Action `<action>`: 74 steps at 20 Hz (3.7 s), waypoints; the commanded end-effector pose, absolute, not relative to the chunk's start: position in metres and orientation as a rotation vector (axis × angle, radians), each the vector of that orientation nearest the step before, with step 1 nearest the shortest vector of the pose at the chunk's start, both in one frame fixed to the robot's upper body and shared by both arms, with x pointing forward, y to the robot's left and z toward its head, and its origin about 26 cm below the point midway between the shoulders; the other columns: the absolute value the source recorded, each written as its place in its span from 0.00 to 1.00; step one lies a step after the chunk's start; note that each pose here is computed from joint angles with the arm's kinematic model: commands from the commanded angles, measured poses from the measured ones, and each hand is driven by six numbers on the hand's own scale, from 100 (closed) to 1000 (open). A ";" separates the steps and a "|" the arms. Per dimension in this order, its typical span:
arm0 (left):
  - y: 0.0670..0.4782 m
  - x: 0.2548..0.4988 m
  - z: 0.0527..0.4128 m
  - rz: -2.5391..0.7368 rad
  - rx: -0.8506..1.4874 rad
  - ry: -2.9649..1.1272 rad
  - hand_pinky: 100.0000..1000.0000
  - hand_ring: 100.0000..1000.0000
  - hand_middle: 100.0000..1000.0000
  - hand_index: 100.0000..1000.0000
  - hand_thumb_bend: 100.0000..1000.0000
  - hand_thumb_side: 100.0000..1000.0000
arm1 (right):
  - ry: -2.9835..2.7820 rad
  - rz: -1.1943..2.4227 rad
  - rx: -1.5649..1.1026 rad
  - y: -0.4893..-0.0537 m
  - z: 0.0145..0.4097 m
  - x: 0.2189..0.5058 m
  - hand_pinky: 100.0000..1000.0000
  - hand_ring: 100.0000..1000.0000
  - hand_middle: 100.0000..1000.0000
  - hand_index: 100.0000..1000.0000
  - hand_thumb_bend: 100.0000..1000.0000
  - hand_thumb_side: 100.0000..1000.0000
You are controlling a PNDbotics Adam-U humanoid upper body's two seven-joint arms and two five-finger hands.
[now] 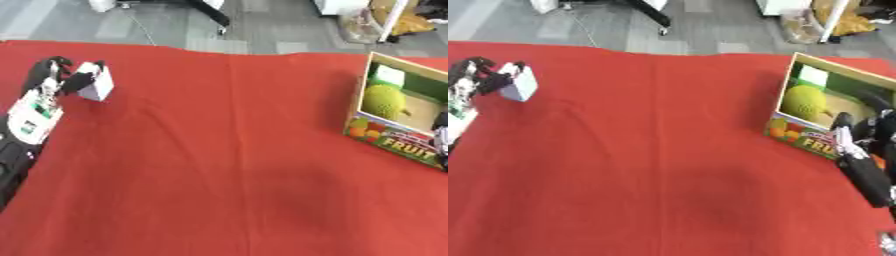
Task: Pick up the objects with one hand, pass them to the other hand, and then place them into the box on the other side of the table.
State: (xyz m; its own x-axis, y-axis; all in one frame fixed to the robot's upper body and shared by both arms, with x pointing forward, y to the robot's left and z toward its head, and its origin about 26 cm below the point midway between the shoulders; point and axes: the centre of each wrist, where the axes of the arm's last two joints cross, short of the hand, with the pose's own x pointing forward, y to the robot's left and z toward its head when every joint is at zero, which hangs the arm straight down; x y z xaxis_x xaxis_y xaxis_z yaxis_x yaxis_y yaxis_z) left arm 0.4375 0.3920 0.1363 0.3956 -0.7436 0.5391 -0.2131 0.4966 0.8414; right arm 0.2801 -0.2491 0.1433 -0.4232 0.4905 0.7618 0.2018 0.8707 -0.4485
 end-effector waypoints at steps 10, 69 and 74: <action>0.394 0.438 0.139 -0.361 1.033 -1.206 0.75 0.47 0.46 0.61 0.02 0.23 | -2.027 0.347 -0.501 -0.248 0.149 0.278 0.28 0.43 0.29 0.87 0.00 0.59; 0.384 0.445 0.127 -0.404 1.157 -1.004 0.79 0.62 0.63 0.79 0.46 0.50 | -2.003 0.387 -0.412 -0.234 0.141 0.274 0.28 0.42 0.29 0.85 0.00 0.63; 0.381 0.445 0.128 -0.405 1.138 -1.013 0.75 0.53 0.52 0.70 0.32 0.30 | -2.001 0.386 -0.411 -0.234 0.141 0.274 0.28 0.42 0.29 0.85 0.00 0.64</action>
